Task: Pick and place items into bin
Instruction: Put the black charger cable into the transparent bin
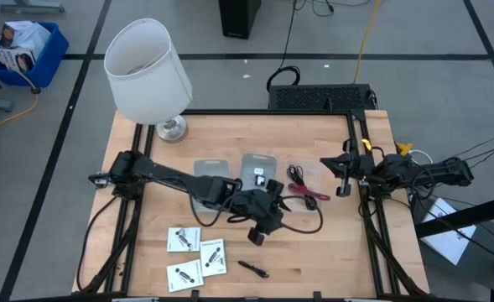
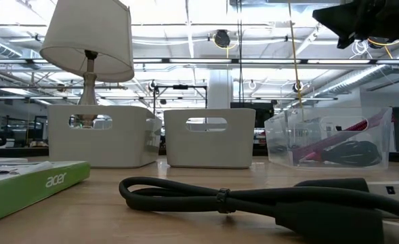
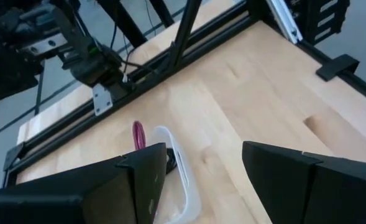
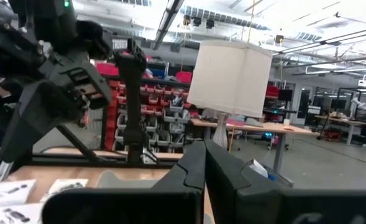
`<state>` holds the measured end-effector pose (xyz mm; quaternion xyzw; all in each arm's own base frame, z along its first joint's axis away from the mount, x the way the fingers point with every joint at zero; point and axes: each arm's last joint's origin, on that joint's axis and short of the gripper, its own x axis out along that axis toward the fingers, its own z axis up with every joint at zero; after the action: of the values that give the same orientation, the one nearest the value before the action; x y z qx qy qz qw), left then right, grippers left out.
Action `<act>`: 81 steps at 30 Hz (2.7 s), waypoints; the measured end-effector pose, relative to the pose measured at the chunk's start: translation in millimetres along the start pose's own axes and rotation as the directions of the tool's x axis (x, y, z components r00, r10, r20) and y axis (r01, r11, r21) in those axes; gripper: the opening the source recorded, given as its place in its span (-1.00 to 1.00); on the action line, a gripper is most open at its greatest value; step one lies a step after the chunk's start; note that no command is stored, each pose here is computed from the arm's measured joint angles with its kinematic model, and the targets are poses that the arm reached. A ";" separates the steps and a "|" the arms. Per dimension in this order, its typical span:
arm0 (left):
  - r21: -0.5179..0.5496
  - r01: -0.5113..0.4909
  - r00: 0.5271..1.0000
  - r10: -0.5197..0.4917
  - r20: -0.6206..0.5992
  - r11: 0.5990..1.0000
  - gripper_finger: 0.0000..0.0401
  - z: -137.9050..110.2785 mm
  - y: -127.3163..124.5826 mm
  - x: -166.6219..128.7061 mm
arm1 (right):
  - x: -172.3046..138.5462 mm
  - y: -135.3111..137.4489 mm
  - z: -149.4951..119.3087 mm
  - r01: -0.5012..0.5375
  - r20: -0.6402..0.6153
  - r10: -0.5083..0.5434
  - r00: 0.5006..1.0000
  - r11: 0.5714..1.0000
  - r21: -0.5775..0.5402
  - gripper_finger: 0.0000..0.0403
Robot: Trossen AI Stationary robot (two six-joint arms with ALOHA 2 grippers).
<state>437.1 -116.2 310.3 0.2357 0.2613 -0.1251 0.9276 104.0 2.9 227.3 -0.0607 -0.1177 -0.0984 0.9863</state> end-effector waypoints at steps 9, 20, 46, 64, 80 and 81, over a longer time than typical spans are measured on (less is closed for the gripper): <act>-0.052 -0.044 0.998 0.042 -0.039 0.998 0.09 -4.1 4.7 0.4 | 3.5 1.5 -2.7 -0.003 -0.022 0.003 1.000 1.000 -0.003 -1.00; -0.172 -0.072 0.924 0.001 -0.382 0.982 0.09 -30.7 -19.8 -7.7 | 5.6 2.6 -5.6 -0.007 -0.048 0.006 0.999 1.000 -0.014 -1.00; -0.395 0.253 0.772 -0.430 -0.468 0.883 0.09 -54.4 -114.3 34.8 | -0.1 3.6 -27.5 0.038 0.029 -0.040 0.999 0.997 0.065 -0.98; -0.359 0.142 0.844 -0.302 -0.442 0.923 0.09 -62.9 -186.0 68.0 | 0.1 4.0 -29.2 0.034 0.013 -0.036 0.999 0.995 0.088 -0.98; -0.377 0.211 0.791 -0.384 -0.476 0.902 -0.48 -85.4 -173.0 92.2 | 0.0 4.0 -29.1 0.034 0.014 -0.035 0.999 0.995 0.094 -0.98; -0.381 0.210 0.791 -0.385 -0.476 0.901 -0.61 -86.0 -171.2 92.9 | 0.0 4.0 -29.1 0.033 0.014 -0.035 0.999 0.995 0.092 -0.98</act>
<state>417.0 -229.9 131.4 0.0691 0.5621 -0.1576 0.8090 111.2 2.6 198.9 -0.0141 -0.1309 -0.1093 0.9852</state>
